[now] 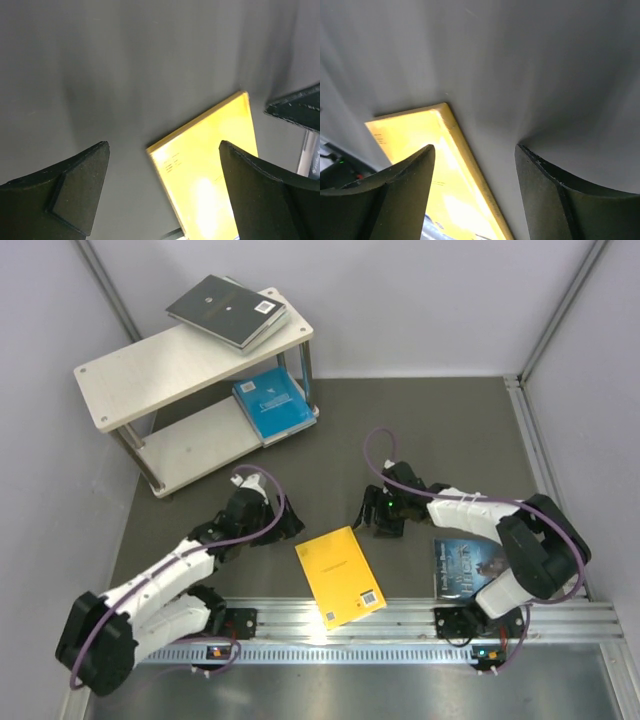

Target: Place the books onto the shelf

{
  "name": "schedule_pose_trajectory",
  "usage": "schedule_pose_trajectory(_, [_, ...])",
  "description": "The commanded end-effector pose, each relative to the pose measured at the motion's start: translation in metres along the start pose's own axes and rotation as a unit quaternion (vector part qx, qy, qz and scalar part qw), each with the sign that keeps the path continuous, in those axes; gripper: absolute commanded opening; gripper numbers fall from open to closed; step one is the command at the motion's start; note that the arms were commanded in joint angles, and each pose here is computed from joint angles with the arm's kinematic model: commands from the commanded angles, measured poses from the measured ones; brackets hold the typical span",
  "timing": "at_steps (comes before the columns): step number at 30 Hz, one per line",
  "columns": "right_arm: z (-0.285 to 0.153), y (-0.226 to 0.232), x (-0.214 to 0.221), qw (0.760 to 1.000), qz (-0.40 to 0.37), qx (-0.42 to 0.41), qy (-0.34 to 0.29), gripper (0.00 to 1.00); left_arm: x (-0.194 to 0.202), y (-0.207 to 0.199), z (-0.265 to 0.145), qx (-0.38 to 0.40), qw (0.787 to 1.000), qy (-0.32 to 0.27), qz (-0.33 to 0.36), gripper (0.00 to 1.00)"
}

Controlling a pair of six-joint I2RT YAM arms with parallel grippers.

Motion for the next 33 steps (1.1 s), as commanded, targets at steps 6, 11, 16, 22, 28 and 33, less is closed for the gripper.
schedule_pose_trajectory(6, [-0.008, -0.079, 0.03, 0.989, -0.037, 0.14, 0.019, 0.66, 0.054, 0.024, -0.013, -0.06, 0.992, 0.087, -0.067, 0.94])
schedule_pose_trajectory(11, [-0.014, -0.084, 0.049, 0.988, -0.044, 0.142, 0.042, 0.67, 0.083, 0.005, -0.007, -0.044, 0.988, 0.12, -0.088, 0.94])
schedule_pose_trajectory(16, [-0.014, -0.084, 0.075, 0.985, -0.066, 0.145, 0.063, 0.67, 0.118, -0.02, -0.012, -0.013, 0.983, 0.164, -0.081, 0.95])
schedule_pose_trajectory(22, [-0.011, -0.081, 0.093, 0.982, -0.081, 0.148, 0.079, 0.67, 0.15, -0.035, -0.025, -0.033, 0.977, 0.203, -0.053, 0.95])
schedule_pose_trajectory(28, [-0.012, -0.086, 0.102, 0.981, -0.086, 0.152, 0.086, 0.67, 0.17, -0.039, -0.027, -0.049, 0.975, 0.212, -0.048, 0.95])
schedule_pose_trajectory(33, [-0.013, -0.087, 0.108, 0.982, -0.082, 0.144, 0.087, 0.68, 0.18, -0.028, -0.018, -0.082, 0.977, 0.191, -0.045, 0.96])
Point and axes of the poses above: each gripper's point midway between its finger pads, its own z axis out along the fingers, its own y axis along the line the jaws close on, x = y × z, the point moved 5 cm from there along -z, back along the fingers, and after that the axes turned 10 degrees about z, right-handed, at the moved point
